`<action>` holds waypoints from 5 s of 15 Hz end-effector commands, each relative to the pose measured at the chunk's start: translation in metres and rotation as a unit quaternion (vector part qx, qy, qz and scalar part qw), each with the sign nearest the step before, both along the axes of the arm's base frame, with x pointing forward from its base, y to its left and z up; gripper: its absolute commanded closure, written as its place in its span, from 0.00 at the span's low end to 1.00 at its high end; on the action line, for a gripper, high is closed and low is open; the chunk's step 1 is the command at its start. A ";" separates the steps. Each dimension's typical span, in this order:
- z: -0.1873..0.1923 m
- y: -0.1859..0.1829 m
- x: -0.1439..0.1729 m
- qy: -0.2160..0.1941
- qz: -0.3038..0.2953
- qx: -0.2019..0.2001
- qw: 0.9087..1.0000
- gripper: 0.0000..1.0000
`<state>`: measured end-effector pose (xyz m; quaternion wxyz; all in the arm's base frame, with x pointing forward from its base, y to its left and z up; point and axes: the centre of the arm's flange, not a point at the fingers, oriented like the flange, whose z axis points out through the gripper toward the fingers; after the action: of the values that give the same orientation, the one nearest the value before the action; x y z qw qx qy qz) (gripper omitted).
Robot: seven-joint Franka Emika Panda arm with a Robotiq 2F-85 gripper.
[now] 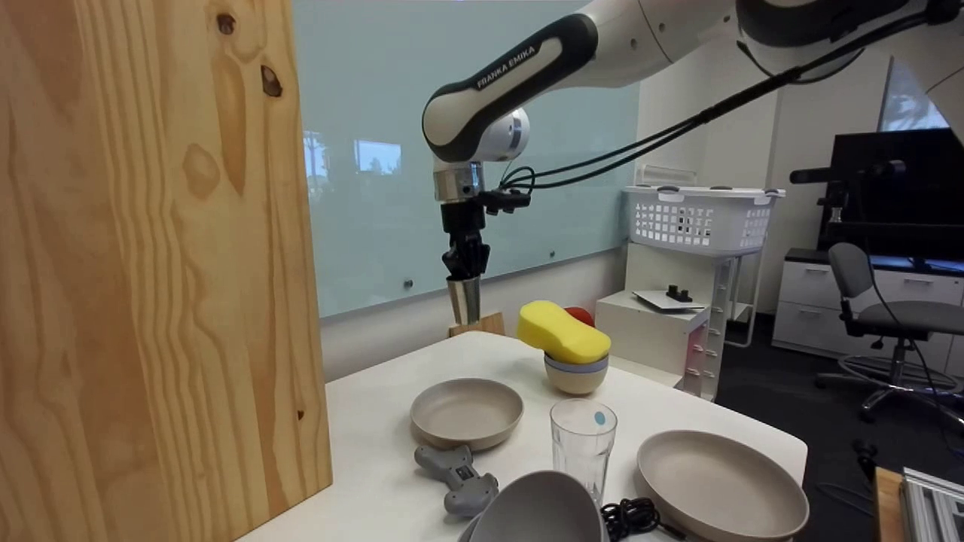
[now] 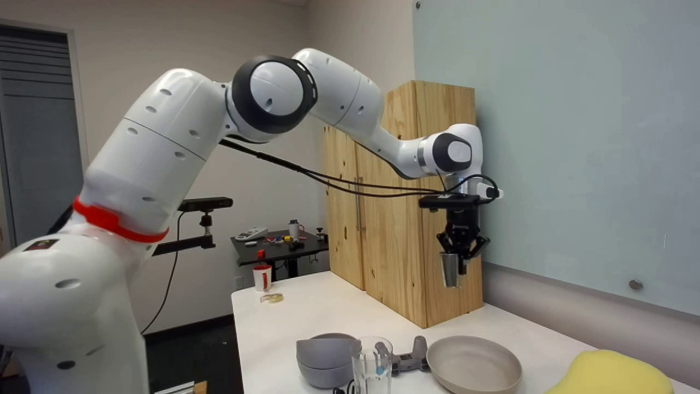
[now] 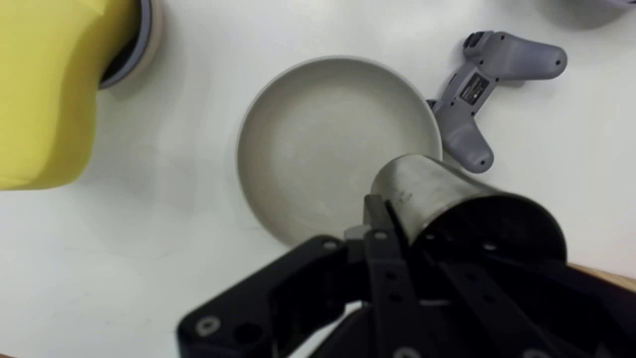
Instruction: Put the silver cup in the glass cup
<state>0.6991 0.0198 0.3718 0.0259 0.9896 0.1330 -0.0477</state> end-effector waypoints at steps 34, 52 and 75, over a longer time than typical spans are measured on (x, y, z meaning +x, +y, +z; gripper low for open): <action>-0.020 -0.002 -0.268 0.068 0.003 -0.009 0.998 0.99; -0.075 -0.038 -0.250 -0.003 0.016 0.003 1.000 0.99; -0.104 0.007 -0.228 -0.019 0.053 0.004 0.998 0.99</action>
<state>0.4626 0.0218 0.2813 0.0305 0.9830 0.1792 -0.0255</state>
